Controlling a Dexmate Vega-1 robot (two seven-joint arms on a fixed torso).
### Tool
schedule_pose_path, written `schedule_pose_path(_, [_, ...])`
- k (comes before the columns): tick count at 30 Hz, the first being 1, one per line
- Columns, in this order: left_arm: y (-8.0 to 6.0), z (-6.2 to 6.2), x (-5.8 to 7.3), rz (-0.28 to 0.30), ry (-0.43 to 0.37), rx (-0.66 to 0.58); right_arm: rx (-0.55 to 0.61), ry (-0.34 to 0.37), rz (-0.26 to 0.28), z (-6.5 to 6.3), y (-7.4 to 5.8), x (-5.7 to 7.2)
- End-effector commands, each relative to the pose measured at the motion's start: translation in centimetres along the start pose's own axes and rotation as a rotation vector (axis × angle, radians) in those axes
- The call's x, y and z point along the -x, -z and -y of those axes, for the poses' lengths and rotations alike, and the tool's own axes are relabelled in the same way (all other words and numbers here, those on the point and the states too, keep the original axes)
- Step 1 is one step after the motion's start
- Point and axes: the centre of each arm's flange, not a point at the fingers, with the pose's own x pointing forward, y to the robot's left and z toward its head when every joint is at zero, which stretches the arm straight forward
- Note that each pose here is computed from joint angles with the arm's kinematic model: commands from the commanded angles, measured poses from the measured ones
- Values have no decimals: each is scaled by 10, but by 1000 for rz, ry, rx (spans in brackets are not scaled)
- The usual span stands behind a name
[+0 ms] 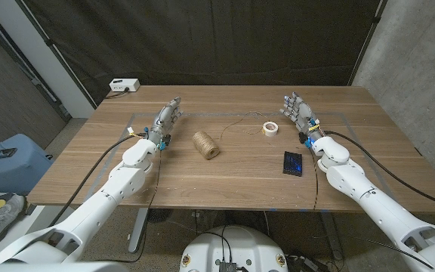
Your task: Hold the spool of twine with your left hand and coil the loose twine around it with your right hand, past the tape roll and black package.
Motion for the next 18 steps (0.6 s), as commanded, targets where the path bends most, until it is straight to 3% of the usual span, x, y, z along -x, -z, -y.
schedule_pose_path(1, [3,1,9,-14,-29,1,-4,-12,-9,-4,2,8])
schedule_pose_path(18, [-2,1,3,-11,-9,-18,-7,-4,-5,-6,2,6])
